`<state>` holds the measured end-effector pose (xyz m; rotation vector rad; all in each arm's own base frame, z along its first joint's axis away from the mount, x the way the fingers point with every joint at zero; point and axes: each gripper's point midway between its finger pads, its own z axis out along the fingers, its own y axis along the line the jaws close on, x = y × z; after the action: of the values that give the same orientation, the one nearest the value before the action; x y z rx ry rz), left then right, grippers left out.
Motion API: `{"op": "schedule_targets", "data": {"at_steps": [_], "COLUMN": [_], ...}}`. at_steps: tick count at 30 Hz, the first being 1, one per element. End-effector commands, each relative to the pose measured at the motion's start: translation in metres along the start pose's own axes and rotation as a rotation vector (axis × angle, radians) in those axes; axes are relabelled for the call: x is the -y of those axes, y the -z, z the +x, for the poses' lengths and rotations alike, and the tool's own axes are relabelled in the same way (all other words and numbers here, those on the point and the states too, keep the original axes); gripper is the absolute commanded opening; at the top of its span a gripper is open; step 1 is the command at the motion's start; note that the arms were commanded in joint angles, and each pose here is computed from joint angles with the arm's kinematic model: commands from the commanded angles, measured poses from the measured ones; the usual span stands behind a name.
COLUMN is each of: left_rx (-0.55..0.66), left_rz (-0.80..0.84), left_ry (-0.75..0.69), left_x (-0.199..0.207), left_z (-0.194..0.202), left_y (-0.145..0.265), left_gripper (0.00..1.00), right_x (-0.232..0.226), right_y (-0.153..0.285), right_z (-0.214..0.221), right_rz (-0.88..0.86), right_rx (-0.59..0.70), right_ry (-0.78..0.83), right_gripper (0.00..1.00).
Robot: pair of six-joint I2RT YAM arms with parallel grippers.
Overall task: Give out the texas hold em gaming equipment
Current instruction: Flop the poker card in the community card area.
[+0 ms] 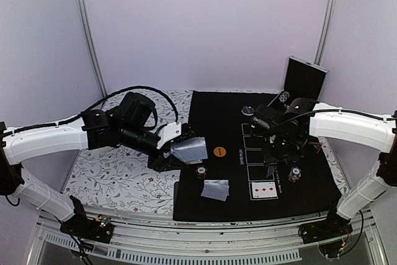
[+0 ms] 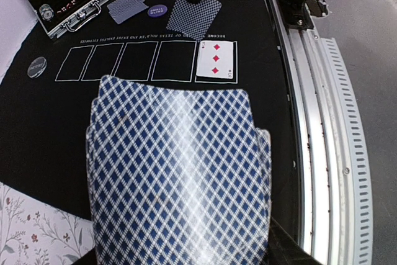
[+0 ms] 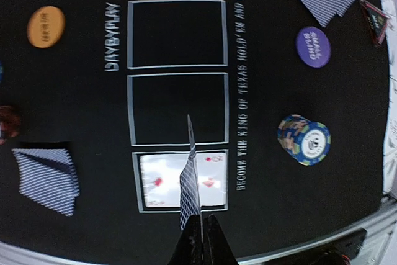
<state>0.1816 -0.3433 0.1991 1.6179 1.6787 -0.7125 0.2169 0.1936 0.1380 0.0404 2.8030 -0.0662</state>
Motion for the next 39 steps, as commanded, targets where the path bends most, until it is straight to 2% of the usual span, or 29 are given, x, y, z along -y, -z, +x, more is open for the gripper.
{"op": "schedule_targets", "data": {"at_steps": [1,13,21,28,39], "left_rx": [0.047,0.042,0.039,0.04,0.04], "left_rz": [-0.002,0.002,0.001,0.002,0.007], "left_ry": [-0.031,-0.029,-0.029,-0.028,-0.025], "left_x": [0.003,0.003,0.003,0.003,0.004], "left_z": [-0.015,-0.013,-0.012,-0.013,-0.012], "left_y": [0.007,0.006,0.005,0.005,0.005], "left_gripper": [0.58,0.58,0.58,0.58,0.58], "right_x": [0.038,0.021,-0.008,-0.025,-0.04], "right_y": [-0.008,-0.069,-0.098,-0.114,-0.13], "right_z": [-0.005,-0.02,-0.019,-0.016,-0.007], "right_rz": [0.29,0.462,0.462,0.408,0.307], "right_rx": [-0.035,-0.132,-0.197,-0.229,-0.296], "right_ry": [0.007,0.147,0.235,0.238,0.141], "right_gripper": [0.03,0.02,0.02,0.02,0.03]}}
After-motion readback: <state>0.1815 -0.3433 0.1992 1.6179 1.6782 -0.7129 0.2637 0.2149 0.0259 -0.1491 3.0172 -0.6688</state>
